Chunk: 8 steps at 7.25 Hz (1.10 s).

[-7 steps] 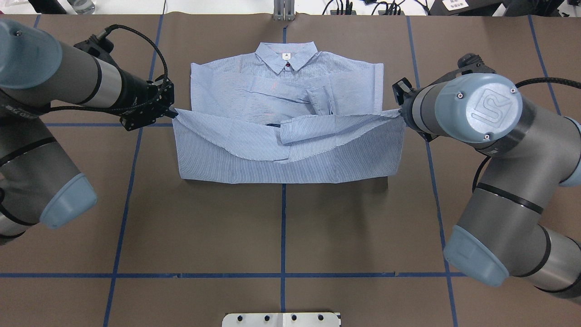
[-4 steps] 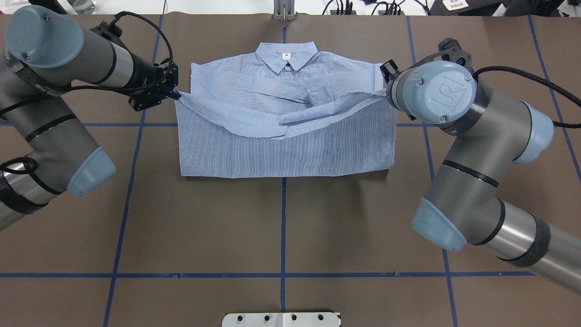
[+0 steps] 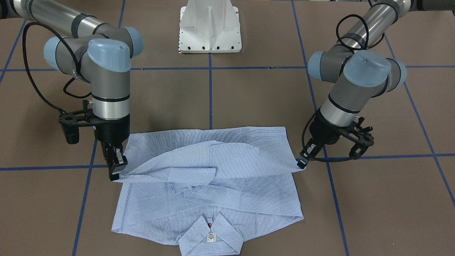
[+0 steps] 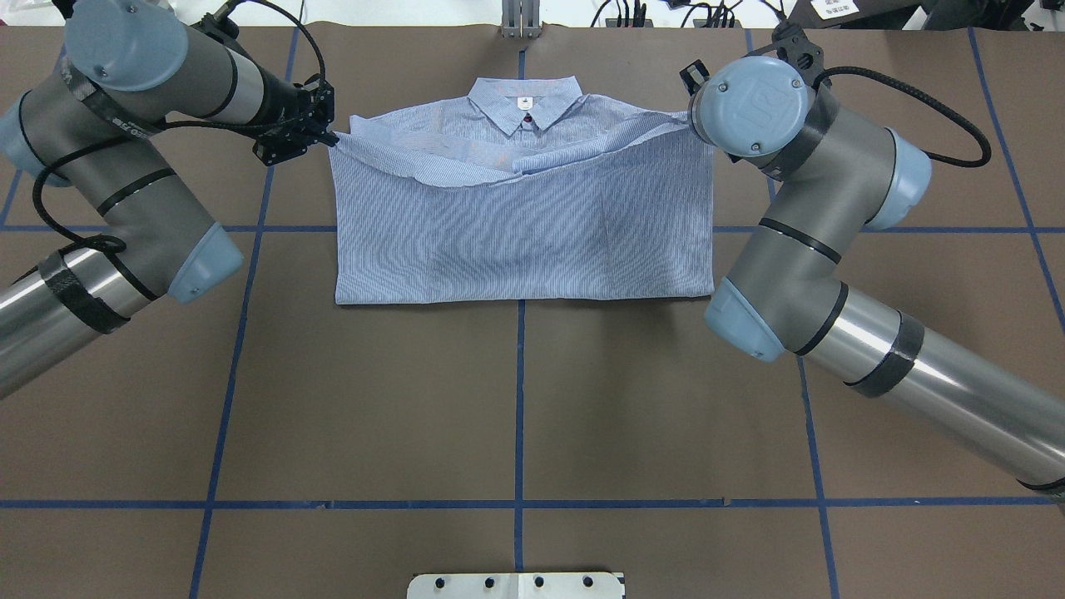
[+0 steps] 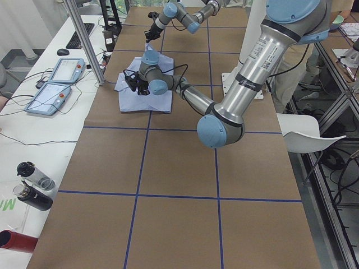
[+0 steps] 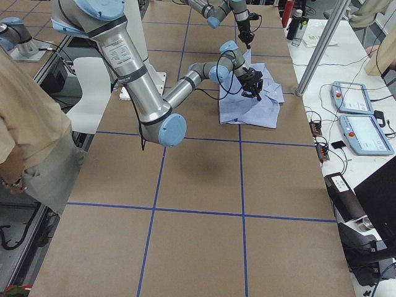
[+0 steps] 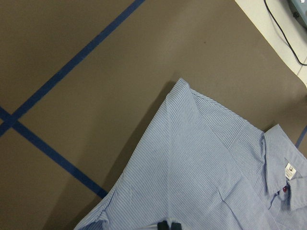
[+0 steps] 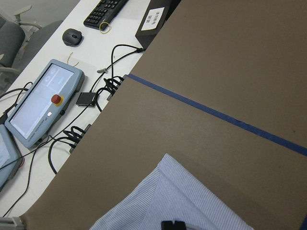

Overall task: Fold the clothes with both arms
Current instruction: 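Lay the hem down near the collar and open both grippers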

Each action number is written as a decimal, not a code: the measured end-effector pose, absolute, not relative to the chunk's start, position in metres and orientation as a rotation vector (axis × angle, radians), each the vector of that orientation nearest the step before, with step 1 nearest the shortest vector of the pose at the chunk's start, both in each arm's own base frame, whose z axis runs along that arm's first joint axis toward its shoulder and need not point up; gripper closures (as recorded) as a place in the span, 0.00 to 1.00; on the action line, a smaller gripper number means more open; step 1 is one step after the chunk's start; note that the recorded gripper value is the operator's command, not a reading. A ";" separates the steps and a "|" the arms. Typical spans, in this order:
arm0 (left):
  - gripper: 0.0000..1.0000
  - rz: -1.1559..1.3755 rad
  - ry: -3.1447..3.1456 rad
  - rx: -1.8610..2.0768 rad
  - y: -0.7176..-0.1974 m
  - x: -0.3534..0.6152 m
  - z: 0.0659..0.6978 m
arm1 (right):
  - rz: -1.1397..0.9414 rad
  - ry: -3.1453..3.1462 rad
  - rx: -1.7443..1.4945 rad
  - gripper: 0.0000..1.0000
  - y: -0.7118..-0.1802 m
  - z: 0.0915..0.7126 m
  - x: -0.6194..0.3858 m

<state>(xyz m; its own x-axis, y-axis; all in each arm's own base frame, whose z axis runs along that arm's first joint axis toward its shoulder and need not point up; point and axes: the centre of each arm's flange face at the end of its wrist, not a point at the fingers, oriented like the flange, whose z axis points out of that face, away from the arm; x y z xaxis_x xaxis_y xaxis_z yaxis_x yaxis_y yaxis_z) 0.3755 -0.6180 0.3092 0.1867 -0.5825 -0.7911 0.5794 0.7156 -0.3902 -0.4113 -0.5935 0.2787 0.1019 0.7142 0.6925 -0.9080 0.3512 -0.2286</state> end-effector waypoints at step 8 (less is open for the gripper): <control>0.43 -0.858 1.113 0.108 -0.687 0.427 0.357 | 1.189 -0.750 0.266 0.30 -0.647 0.350 -0.468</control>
<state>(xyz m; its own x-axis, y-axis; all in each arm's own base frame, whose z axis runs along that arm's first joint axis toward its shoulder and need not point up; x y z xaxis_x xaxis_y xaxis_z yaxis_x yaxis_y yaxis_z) 0.4270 -0.6868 0.3571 0.1656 -0.5501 -0.8185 0.6516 0.6840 -0.3279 -0.4681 -0.6470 0.3504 0.1699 0.7389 0.6520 -0.9067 0.3764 -0.1902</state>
